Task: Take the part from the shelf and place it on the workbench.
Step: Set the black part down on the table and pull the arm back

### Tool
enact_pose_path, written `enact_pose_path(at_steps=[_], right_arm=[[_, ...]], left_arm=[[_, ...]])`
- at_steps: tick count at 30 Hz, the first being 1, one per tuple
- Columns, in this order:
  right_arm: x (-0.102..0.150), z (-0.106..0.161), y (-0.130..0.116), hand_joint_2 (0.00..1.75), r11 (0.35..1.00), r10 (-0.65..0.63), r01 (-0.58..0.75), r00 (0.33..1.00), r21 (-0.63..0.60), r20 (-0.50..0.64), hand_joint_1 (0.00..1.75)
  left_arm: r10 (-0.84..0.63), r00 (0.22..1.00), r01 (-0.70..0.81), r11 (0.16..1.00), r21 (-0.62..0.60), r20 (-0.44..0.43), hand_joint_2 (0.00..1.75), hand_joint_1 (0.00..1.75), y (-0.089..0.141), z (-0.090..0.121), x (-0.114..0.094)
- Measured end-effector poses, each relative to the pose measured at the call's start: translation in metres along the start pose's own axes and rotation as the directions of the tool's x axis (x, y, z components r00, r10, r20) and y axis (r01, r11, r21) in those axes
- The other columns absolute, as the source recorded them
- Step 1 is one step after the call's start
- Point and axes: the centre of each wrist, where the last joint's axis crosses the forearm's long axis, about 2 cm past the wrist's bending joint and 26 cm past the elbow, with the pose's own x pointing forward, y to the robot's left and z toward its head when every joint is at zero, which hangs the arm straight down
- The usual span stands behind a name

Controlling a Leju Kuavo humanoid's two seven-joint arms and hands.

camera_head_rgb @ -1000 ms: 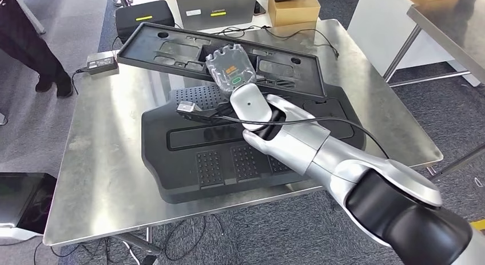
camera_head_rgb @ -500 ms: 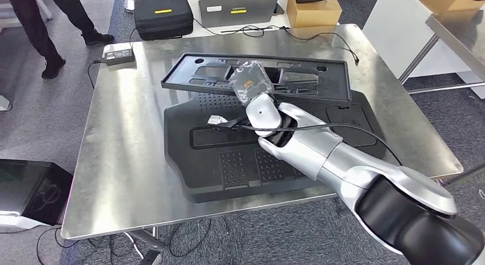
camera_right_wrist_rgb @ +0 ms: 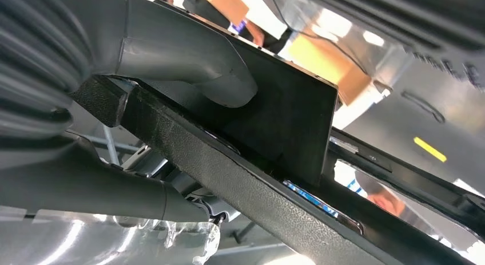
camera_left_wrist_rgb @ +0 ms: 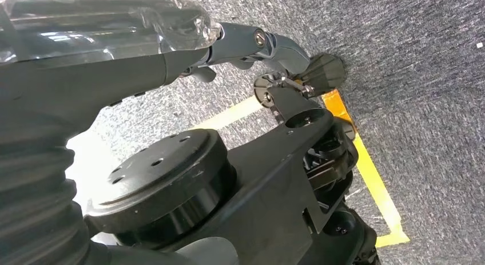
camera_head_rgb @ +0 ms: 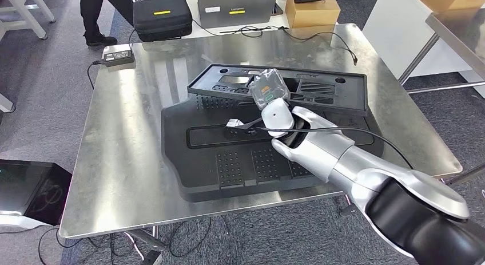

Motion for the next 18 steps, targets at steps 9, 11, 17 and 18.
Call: enact_pose_path(at_steps=[9, 11, 17, 18], right_arm=[[-0.0034, -0.0006, 0.0106, 1.75, 1.000, 0.004, -0.003, 1.000, 0.022, -0.007, 1.75], [-0.0039, -0.0007, 0.0113, 0.87, 1.000, 0.004, -0.003, 1.000, 0.023, -0.007, 0.87], [-0.0044, -0.0010, 0.0122, 0.00, 1.000, -0.017, 0.017, 1.000, 0.002, -0.005, 0.00], [-0.0044, -0.0010, 0.0122, 0.00, 1.000, -0.023, 0.023, 1.000, -0.005, -0.004, 0.00]], left_arm=[[0.000, 1.000, 0.000, 1.000, -0.002, 0.000, 1.75, 0.00, 0.0000, 0.0000, 0.0002], [0.000, 1.000, 0.000, 1.000, -0.002, 0.000, 1.75, 0.00, 0.0000, 0.0000, 0.0002], [-0.001, 1.000, 0.001, 1.000, -0.006, 0.002, 0.44, 0.00, -0.0001, 0.0000, 0.0002], [-0.001, 1.000, 0.001, 1.000, -0.005, 0.003, 0.00, 0.00, -0.0001, 0.0000, 0.0001]])
